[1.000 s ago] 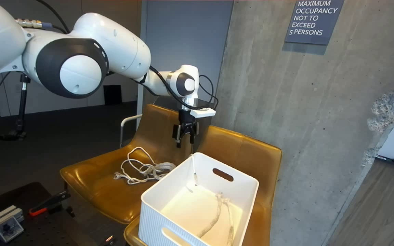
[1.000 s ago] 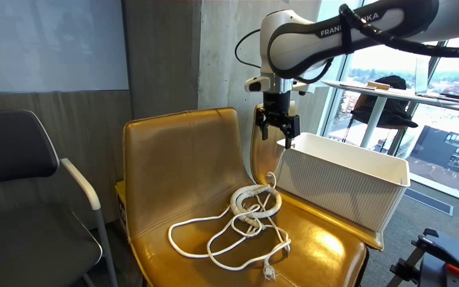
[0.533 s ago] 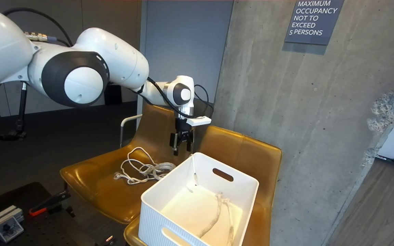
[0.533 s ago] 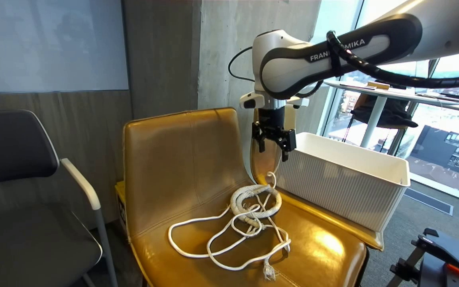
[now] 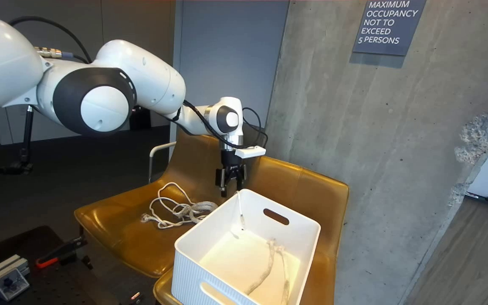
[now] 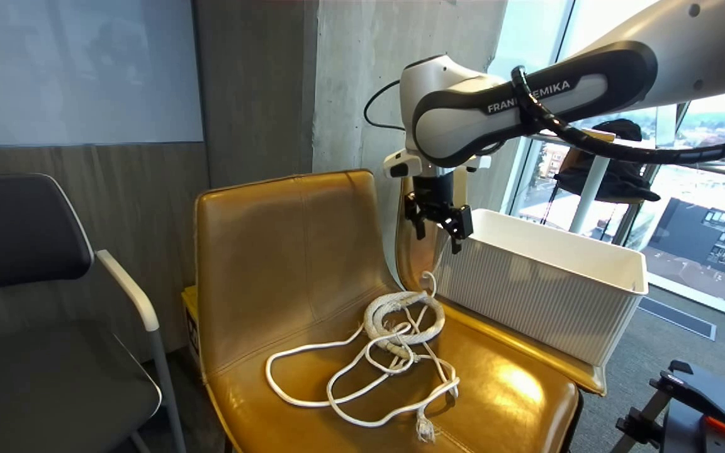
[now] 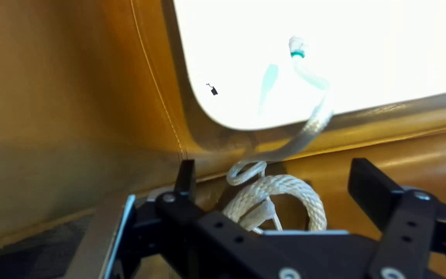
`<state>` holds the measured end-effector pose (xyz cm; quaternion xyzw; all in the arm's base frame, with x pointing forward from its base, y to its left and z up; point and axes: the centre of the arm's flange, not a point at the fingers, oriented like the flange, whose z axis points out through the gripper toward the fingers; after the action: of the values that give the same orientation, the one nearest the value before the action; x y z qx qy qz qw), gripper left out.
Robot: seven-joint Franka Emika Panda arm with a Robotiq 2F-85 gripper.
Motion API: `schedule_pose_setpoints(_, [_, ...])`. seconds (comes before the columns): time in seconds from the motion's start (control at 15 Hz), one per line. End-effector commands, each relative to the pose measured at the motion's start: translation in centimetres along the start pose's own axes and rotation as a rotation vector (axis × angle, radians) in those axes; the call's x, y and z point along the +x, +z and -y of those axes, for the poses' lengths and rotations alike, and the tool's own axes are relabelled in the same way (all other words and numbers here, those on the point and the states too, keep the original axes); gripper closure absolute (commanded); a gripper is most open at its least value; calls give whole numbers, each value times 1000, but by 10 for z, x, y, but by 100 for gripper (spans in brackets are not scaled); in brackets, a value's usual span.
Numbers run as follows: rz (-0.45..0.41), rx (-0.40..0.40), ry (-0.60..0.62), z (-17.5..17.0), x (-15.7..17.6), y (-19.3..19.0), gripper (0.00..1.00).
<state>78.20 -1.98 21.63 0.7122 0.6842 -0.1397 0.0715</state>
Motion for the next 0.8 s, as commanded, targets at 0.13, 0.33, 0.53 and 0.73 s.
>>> schedule_pose_setpoints(0.13, [47, -13, 3, -14, -12, -2, 32])
schedule_pose_setpoints(0.33, [45, -15, 6, -16, -12, -4, 55])
schedule_pose_setpoints(0.53, [43, -18, 6, -18, -10, -7, 77])
schedule_pose_setpoints(0.73, [43, -19, 10, -21, -13, -10, 100])
